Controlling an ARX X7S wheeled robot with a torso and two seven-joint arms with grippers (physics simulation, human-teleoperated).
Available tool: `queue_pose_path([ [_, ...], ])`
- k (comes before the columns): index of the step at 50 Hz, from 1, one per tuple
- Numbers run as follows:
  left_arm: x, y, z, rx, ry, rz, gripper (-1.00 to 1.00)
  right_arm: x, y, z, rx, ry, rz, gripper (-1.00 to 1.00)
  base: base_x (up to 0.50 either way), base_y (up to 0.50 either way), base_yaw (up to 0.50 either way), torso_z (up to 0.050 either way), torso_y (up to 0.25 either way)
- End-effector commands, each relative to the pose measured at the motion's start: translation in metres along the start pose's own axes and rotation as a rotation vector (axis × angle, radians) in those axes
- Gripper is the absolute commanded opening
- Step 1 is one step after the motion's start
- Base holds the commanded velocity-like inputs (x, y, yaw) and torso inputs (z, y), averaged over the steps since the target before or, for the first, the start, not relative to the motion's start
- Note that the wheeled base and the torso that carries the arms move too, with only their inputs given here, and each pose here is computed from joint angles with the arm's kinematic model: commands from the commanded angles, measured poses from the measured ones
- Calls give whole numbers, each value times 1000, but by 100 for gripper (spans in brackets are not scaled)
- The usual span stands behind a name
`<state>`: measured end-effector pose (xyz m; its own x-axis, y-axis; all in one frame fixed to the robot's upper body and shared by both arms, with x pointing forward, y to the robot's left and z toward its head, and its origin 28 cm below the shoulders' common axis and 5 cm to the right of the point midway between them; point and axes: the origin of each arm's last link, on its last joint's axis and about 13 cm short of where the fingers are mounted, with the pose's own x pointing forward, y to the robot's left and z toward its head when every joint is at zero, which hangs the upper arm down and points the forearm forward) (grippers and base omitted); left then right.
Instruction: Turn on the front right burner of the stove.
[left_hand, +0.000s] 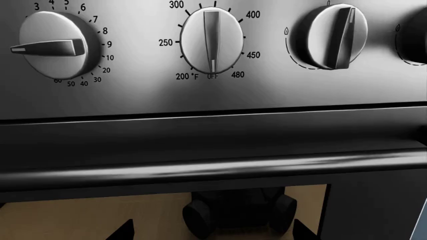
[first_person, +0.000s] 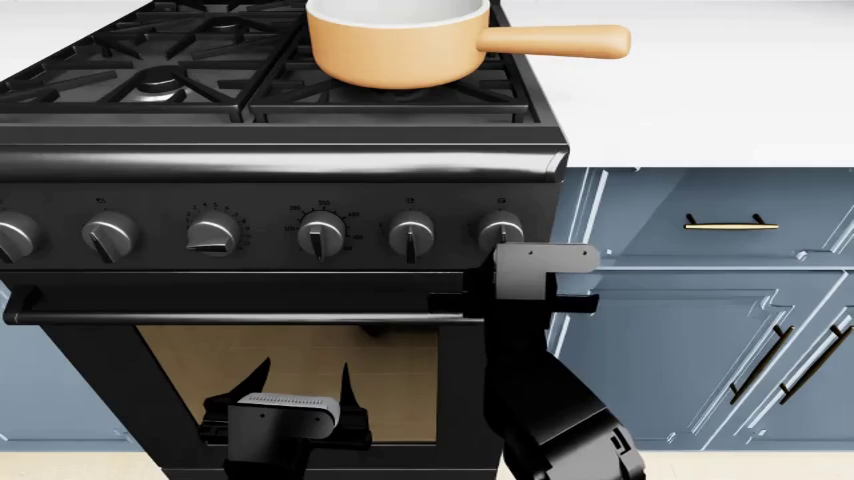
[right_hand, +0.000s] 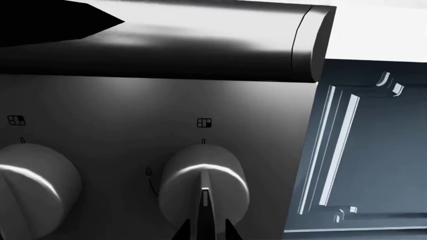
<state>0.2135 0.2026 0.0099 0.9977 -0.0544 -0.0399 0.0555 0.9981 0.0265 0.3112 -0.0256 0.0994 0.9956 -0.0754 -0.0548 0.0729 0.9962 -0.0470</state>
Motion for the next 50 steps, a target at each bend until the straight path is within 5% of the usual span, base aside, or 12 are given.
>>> queue_pose_path([
  [1,0,0,0,0,0,0,100,1,0,0,-6,-6,6,-100,0,0,0,0,0],
  [11,0,0,0,0,0,0,100,0,-1,-1,-61,-24,14,-100,1,0,0,0,0],
  [20,0,0,0,0,0,0,100,-3,-4,-17,-432,-89,49,-100,0,0,0,0,0],
  [30,0,0,0,0,0,0,100,0,-8,-24,-627,-118,65,-100,0,0,0,0,0],
  [50,0,-1,0,13,1,-5,100,1,-12,-32,-763,-142,97,-100,0,0,0,0,0],
])
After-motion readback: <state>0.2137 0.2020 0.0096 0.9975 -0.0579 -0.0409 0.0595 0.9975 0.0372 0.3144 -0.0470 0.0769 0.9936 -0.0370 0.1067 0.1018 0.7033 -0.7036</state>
